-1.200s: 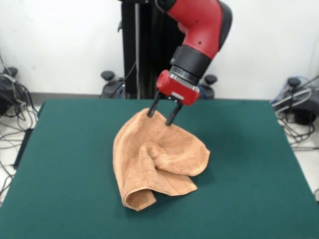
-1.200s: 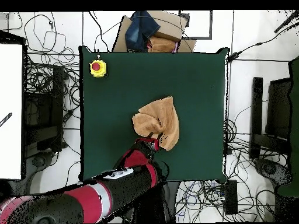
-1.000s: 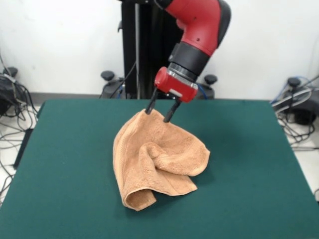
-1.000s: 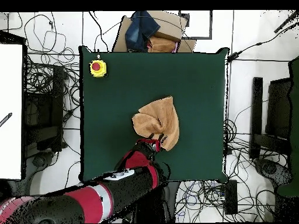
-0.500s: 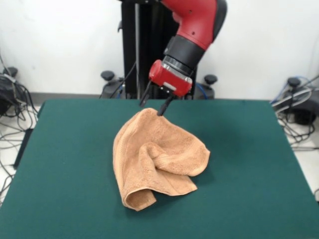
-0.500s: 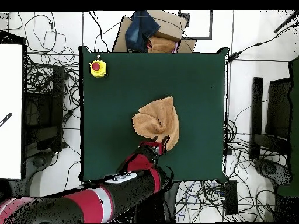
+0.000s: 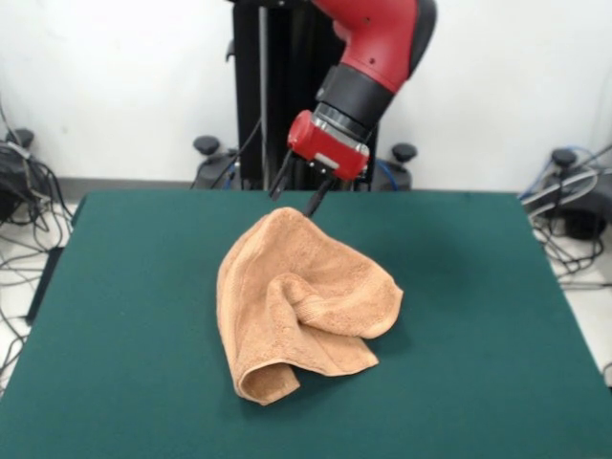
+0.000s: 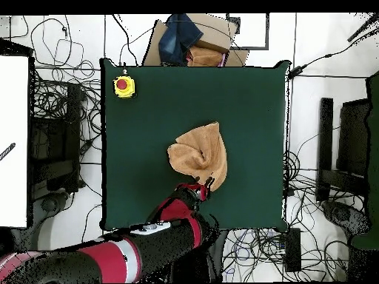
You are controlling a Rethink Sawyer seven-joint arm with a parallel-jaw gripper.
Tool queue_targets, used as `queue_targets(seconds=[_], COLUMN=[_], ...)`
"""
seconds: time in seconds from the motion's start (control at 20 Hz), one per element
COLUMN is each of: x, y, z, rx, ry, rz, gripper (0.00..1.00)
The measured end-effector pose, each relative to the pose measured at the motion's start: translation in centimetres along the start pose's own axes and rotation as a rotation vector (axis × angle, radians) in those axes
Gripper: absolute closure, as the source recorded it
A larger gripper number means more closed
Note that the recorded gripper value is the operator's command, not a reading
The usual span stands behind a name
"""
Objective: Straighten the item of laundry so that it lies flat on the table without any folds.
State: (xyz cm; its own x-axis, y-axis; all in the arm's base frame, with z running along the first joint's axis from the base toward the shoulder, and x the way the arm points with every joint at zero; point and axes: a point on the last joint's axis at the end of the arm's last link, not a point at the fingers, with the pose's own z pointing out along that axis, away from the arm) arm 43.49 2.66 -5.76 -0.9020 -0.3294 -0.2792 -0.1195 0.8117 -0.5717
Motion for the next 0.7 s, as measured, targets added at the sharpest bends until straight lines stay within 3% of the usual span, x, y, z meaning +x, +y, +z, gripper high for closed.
queue_targets(seconds=[0.7], x=[-0.4], y=[1.9], z=[-1.2], rx=[0.0], ry=[-0.023], rz=[-0.018], gripper=[0.0])
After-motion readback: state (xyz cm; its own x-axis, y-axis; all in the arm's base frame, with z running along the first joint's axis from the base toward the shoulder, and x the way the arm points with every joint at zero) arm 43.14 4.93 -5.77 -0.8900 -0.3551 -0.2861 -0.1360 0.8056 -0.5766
